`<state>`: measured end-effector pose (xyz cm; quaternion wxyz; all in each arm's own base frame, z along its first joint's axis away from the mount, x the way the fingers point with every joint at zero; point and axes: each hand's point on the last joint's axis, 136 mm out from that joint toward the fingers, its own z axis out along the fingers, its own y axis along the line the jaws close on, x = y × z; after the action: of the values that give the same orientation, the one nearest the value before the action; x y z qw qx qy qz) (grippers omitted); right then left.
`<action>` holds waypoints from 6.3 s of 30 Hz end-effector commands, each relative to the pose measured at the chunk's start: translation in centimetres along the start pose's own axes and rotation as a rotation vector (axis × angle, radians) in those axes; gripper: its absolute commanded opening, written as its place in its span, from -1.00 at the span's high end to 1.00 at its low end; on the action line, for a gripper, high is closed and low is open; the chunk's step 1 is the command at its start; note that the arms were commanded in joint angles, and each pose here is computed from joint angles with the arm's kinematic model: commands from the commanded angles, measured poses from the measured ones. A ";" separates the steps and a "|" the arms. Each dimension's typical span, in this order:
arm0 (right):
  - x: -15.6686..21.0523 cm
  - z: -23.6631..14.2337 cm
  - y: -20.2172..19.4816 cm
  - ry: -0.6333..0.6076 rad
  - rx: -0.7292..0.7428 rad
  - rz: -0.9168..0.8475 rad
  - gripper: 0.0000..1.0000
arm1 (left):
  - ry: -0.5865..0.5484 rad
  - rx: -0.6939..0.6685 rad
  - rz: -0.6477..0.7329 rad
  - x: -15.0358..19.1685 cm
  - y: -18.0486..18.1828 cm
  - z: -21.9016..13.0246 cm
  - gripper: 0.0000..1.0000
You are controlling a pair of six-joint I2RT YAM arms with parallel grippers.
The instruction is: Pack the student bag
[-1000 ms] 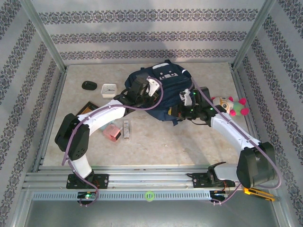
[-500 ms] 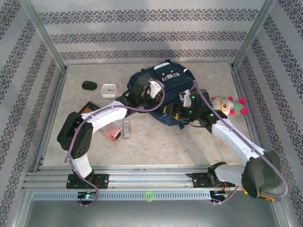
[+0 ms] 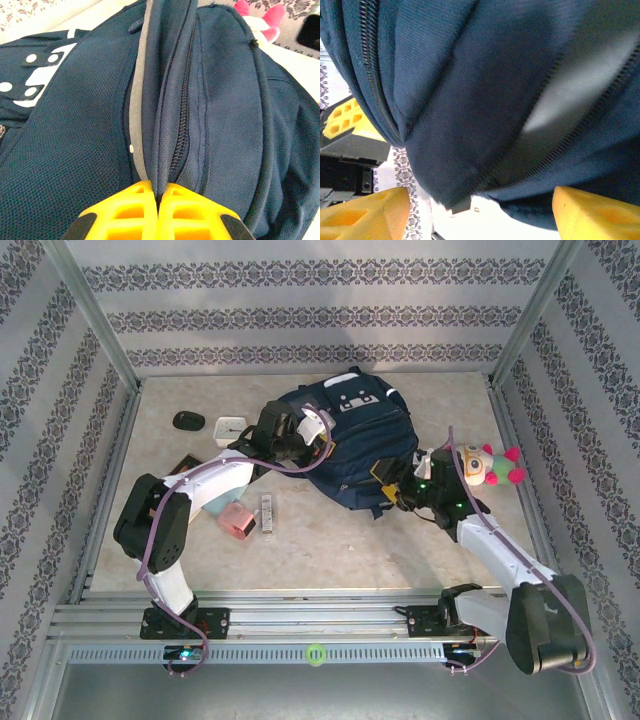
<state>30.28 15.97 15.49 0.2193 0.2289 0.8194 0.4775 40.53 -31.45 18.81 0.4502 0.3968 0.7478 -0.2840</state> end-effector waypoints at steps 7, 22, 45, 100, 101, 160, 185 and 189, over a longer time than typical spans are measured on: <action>-4.3 2.1 7.8 -0.147 -0.292 -0.074 -0.37 | -0.186 0.109 0.139 -5.2 -2.3 -1.9 1.00; -3.6 2.6 11.6 -0.237 -0.324 -0.135 1.00 | -0.027 -0.191 -0.317 0.2 -1.4 -8.0 -0.06; -2.0 2.7 13.8 -0.213 -0.349 -0.225 1.00 | -0.010 0.027 -0.481 5.1 -9.9 -1.6 -0.06; -0.1 3.6 10.2 -0.047 -0.255 -0.217 1.00 | 0.235 -0.670 -0.748 12.7 6.1 -15.5 -0.35; 0.2 3.6 9.7 -0.038 -0.239 -0.209 0.96 | 0.237 -0.667 -0.782 13.2 5.9 -15.7 -0.35; 28.3 20.7 18.3 0.566 -0.088 -0.392 -0.23 | 0.647 -0.759 -1.402 30.7 18.4 -28.5 -0.72; 32.4 29.4 13.5 0.381 0.101 -0.272 -0.18 | 0.690 -0.776 -1.400 30.9 16.8 -29.5 -0.64; 33.0 30.8 11.7 0.392 0.141 -0.256 -0.17 | 0.698 -0.765 -1.408 31.0 16.3 -29.4 -0.65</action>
<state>23.10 61.50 9.38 0.0923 0.0353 0.8883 0.4486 34.64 11.12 3.60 0.0614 -0.2648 0.9593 -0.0760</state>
